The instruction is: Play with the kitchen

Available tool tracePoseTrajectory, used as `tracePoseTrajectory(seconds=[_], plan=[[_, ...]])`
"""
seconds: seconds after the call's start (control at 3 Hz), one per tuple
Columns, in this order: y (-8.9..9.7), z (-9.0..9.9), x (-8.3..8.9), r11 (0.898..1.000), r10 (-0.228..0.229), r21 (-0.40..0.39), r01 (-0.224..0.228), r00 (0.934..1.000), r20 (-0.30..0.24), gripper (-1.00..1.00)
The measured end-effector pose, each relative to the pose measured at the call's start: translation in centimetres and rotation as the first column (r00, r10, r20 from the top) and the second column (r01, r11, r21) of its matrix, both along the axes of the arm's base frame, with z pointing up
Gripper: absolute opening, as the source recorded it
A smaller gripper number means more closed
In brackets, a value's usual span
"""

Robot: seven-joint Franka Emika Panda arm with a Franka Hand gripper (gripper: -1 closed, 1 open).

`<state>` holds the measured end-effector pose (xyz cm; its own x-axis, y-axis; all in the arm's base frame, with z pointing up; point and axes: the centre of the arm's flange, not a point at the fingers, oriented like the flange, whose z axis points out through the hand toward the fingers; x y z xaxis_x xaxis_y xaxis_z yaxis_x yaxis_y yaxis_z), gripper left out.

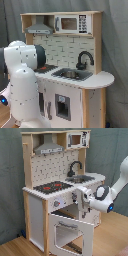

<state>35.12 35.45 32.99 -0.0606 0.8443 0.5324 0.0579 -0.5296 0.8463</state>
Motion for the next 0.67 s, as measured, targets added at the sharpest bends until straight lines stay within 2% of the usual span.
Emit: tracePoseTrajectory(seconds=[0.33, 0.67], plan=[[-0.01, 0.02, 0.0, 1.0, 0.0, 0.002, 0.0, 1.0, 0.0, -1.0], [-0.21, -0.32, -0.06, 0.993, -0.002, -0.122, 0.002, 1.0, 0.007, -1.0]])
